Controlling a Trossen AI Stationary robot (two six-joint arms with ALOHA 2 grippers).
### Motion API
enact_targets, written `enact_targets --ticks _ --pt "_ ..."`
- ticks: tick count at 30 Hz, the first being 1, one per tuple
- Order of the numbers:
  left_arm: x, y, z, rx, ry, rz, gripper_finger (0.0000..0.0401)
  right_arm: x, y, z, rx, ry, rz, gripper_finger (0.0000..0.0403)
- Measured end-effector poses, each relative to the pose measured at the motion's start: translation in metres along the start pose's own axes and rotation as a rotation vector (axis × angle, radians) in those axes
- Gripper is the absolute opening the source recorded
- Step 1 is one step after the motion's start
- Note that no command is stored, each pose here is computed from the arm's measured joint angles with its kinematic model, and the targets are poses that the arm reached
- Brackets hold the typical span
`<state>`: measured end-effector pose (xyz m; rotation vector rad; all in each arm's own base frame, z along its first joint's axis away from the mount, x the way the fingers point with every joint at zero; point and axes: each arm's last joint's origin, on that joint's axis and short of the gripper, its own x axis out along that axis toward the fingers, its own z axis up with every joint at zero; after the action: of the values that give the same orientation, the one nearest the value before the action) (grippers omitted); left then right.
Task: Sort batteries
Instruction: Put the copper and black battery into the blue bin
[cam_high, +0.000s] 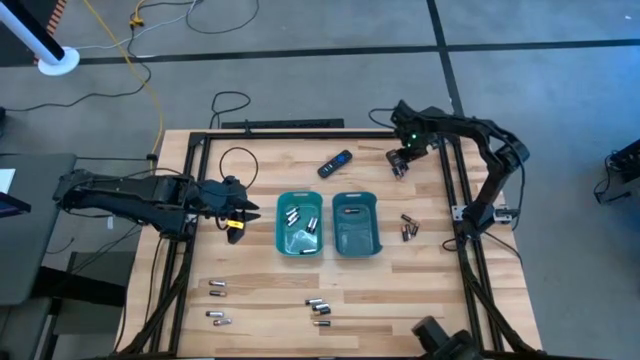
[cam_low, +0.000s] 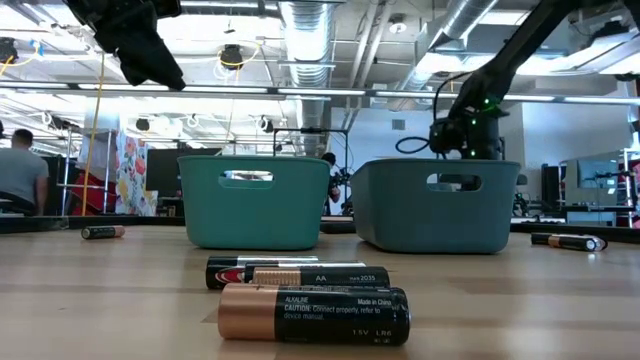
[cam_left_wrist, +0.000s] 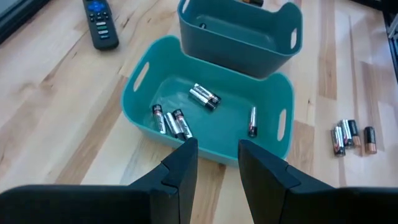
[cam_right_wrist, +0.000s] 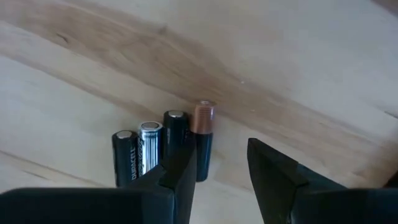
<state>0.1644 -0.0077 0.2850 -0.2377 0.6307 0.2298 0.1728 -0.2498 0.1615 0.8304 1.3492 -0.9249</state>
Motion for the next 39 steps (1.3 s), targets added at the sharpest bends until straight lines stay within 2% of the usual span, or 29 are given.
enact_targets --ticks 17,23,31,36,39 --pt "0.000 0.000 0.000 -0.018 -0.003 0.004 0.0111 0.018 -0.001 0.004 0.004 0.036 -0.006 0.0153" --pt "0.000 0.000 0.000 -0.018 -0.002 0.004 0.0111 0.018 -0.002 0.005 0.025 0.035 0.004 0.0107" --pt "0.000 0.000 0.000 -0.015 -0.001 0.005 0.0111 0.016 -0.007 0.002 0.063 0.059 0.001 0.0015" --pt "0.000 0.000 0.000 -0.015 0.000 0.005 0.0111 0.001 -0.009 -0.008 0.071 0.089 -0.003 0.0011" --pt "0.000 0.000 0.000 -0.015 0.001 0.005 0.0111 -0.019 -0.011 -0.013 0.085 0.032 0.008 0.0012"
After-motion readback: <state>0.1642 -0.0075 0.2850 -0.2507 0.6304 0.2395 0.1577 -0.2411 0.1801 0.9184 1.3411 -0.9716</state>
